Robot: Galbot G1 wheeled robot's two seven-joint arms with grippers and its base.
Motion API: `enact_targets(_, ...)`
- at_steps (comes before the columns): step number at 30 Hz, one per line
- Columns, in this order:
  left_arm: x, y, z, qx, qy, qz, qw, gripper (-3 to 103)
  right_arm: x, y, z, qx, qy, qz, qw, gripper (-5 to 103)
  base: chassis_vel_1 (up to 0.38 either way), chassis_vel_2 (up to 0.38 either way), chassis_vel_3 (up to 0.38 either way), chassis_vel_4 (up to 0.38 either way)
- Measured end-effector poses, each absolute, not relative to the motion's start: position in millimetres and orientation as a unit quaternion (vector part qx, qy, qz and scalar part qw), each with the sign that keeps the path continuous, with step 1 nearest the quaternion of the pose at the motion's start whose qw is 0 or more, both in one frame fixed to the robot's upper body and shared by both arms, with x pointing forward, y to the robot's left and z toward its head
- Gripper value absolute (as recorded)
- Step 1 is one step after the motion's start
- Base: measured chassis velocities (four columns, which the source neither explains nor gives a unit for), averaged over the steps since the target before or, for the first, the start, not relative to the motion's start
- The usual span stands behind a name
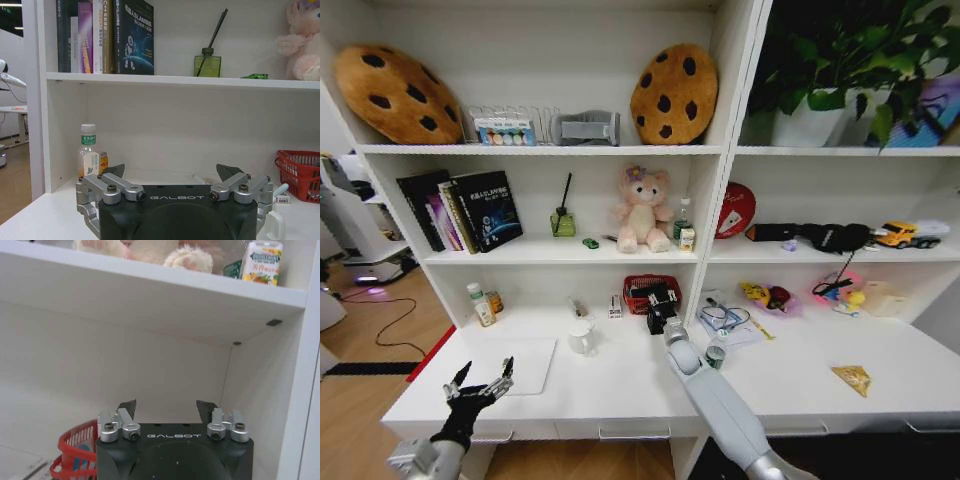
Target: Organize the objects on the table.
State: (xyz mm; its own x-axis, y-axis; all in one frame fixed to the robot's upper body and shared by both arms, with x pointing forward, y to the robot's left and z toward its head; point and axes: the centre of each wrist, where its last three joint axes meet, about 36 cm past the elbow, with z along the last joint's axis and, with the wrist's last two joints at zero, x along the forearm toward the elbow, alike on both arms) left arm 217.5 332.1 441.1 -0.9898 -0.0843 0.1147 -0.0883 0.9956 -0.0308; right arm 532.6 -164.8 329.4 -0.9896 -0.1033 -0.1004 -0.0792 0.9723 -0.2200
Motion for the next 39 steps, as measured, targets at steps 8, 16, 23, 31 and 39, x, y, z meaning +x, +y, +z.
enact_targets(8, 217.6, 332.1, 441.1, 0.043, -0.997, 0.018, 0.057, 100, 510.9, -161.2, 346.1, -0.029, 0.994, -0.082, 0.063, 95, 0.000, 0.000, 0.000, 0.000)
enact_targets(16, 217.5, 332.1, 441.1, 0.043, -0.997, 0.018, 0.057, 100, 429.7, -139.4, 395.4, 0.046, 0.998, -0.045, -0.020, 100, 0.000, 0.000, 0.000, 0.000)
enact_targets(23, 217.6, 332.1, 441.1, 0.043, -0.997, 0.018, 0.057, 100, 359.9, -153.3, 435.4, 0.114, 0.988, -0.006, -0.102, 100, 0.000, 0.000, 0.000, 0.000)
enact_targets(31, 217.5, 332.1, 441.1, 0.043, -0.997, 0.018, 0.057, 100, 349.1, -179.1, 456.1, 0.179, 0.974, 0.031, -0.132, 100, 0.000, 0.000, 0.000, 0.000)
enact_targets(39, 217.5, 332.1, 441.1, 0.043, -0.997, 0.018, 0.057, 100, 337.9, -186.1, 447.5, 0.214, 0.951, 0.088, -0.203, 100, 0.000, 0.000, 0.000, 0.000)
